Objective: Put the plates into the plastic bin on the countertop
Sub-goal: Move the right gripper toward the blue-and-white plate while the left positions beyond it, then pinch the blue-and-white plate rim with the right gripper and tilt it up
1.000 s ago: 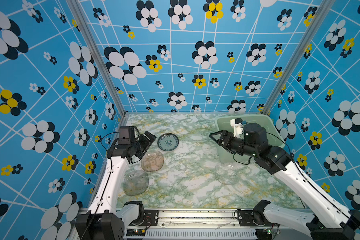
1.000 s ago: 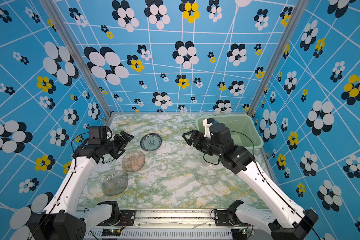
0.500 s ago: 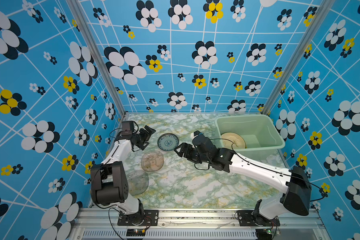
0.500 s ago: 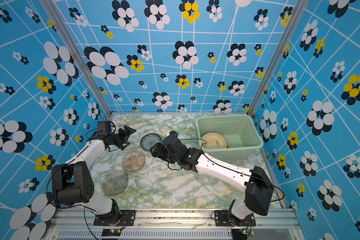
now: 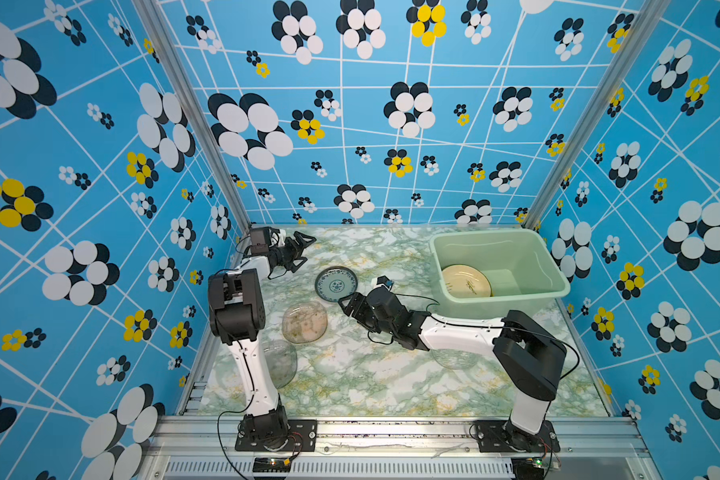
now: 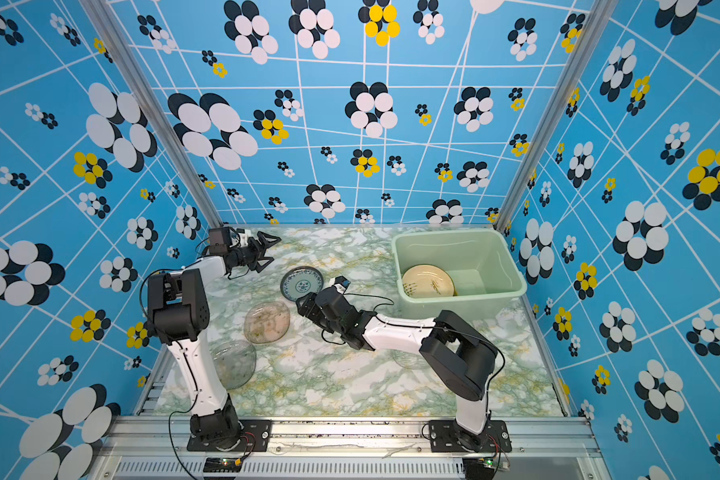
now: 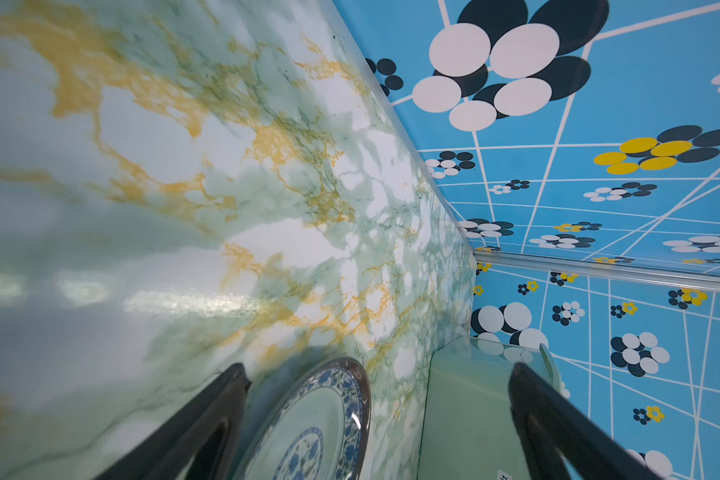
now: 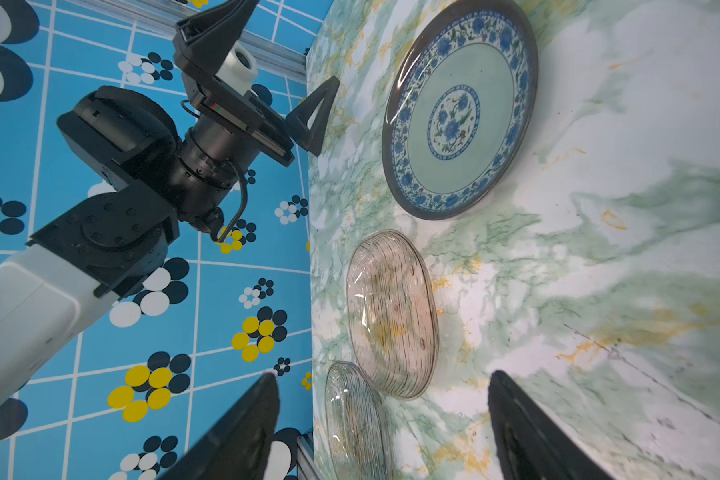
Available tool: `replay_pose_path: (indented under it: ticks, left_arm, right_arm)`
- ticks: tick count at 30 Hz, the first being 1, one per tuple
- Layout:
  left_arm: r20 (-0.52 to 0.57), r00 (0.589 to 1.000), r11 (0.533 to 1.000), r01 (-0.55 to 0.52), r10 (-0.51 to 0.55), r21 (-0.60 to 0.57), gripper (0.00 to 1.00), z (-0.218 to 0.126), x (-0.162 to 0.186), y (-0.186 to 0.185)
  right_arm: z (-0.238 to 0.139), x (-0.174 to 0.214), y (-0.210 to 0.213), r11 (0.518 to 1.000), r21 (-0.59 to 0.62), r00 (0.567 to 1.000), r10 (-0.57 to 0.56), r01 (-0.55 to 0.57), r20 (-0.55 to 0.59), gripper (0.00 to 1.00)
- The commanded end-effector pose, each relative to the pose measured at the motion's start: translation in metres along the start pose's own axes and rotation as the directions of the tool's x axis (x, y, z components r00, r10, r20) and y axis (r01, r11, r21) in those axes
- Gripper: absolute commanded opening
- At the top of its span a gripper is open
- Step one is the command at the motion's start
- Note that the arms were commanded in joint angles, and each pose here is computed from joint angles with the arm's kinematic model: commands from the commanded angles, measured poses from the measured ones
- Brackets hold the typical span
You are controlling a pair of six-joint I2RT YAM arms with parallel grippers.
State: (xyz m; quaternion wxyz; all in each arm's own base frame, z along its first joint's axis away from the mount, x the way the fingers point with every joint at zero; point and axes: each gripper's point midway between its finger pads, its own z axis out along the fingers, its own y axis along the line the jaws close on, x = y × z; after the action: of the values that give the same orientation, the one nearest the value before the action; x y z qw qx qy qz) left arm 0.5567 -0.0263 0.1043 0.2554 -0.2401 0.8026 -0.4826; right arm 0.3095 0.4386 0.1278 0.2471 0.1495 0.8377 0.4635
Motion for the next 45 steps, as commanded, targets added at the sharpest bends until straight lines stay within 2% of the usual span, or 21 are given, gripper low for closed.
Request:
replay_pose_path:
  ticks: [1,10,19,28,45]
  left_arm:
    - [0.001,0.997,0.991,-0.077,0.077,0.109,0.99,0.009,-0.015,-0.014]
    - [-0.069,0.987,0.985,-0.137,0.144,0.102,0.99,0.043,-0.014,-0.013]
    - [-0.170,0.967,0.981,-0.179,0.189,0.072,0.99,0.075,0.018,-0.011]
    - [-0.212,0.969,0.992,-0.118,0.124,0.040,0.99,0.088,0.036,0.009]
    - [-0.238,0.970,0.998,-0.044,0.053,0.040,0.99,0.082,0.062,0.015]
  right_arm:
    - [0.016,-0.007,-0.001,0.991,-0.102,0.996,0.084,-0.084,0.000,0.79]
    - [0.044,-0.014,-0.026,0.989,-0.079,0.991,0.129,-0.127,0.018,0.79]
    - [0.064,-0.020,-0.038,0.969,-0.095,0.973,0.229,-0.226,0.017,0.78]
    - [0.079,-0.025,-0.055,0.950,-0.084,0.952,0.305,-0.301,0.035,0.77]
    - [0.104,-0.035,-0.068,0.946,-0.060,0.944,0.322,-0.319,0.063,0.76]
